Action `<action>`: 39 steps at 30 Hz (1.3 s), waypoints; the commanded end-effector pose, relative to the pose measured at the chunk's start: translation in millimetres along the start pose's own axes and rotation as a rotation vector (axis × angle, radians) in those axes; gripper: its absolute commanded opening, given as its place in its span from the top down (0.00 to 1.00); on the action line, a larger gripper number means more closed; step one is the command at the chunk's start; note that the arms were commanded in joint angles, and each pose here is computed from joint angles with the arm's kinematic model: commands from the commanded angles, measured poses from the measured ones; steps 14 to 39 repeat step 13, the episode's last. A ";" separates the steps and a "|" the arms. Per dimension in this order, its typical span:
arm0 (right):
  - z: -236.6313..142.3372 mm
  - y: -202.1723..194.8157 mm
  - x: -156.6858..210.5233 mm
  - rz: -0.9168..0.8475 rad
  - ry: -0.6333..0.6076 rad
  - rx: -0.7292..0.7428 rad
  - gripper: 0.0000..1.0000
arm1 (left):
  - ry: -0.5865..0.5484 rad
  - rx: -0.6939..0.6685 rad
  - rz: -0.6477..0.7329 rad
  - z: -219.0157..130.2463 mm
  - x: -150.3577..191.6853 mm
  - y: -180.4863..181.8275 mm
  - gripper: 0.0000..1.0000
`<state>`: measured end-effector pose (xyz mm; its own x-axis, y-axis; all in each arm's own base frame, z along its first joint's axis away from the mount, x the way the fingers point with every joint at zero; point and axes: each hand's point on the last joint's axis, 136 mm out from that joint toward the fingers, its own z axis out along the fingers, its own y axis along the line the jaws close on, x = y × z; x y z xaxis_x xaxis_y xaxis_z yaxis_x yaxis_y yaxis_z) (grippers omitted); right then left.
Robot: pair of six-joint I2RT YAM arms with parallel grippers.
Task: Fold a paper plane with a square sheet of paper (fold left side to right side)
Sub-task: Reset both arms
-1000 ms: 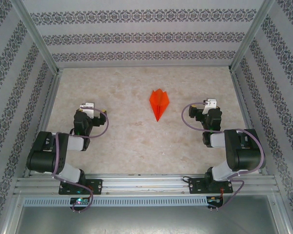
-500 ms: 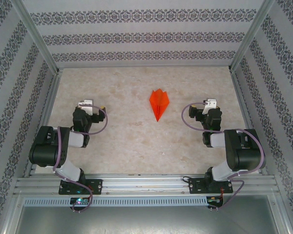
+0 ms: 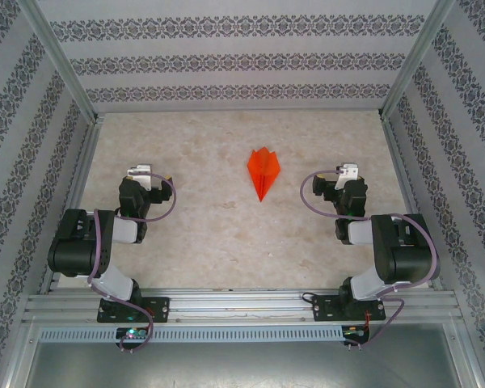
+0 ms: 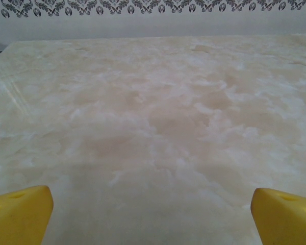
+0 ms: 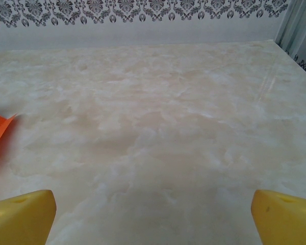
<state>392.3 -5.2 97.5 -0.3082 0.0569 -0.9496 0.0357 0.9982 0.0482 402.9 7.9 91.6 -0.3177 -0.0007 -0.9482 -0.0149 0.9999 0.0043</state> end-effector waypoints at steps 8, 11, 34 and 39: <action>3.3 10.2 -10.8 -0.029 -0.020 -0.037 0.02 | 0.021 -0.001 -0.018 -1.0 5.0 1.8 0.00; 3.1 10.0 -10.0 -0.028 -0.018 -0.036 0.02 | 0.019 -0.001 -0.018 -0.9 4.6 1.8 0.00; 3.3 8.9 -10.6 -0.024 -0.019 -0.034 0.02 | 0.020 -0.001 -0.019 -0.9 4.7 1.8 0.00; 3.3 8.9 -10.6 -0.024 -0.019 -0.034 0.02 | 0.020 -0.001 -0.019 -0.9 4.7 1.8 0.00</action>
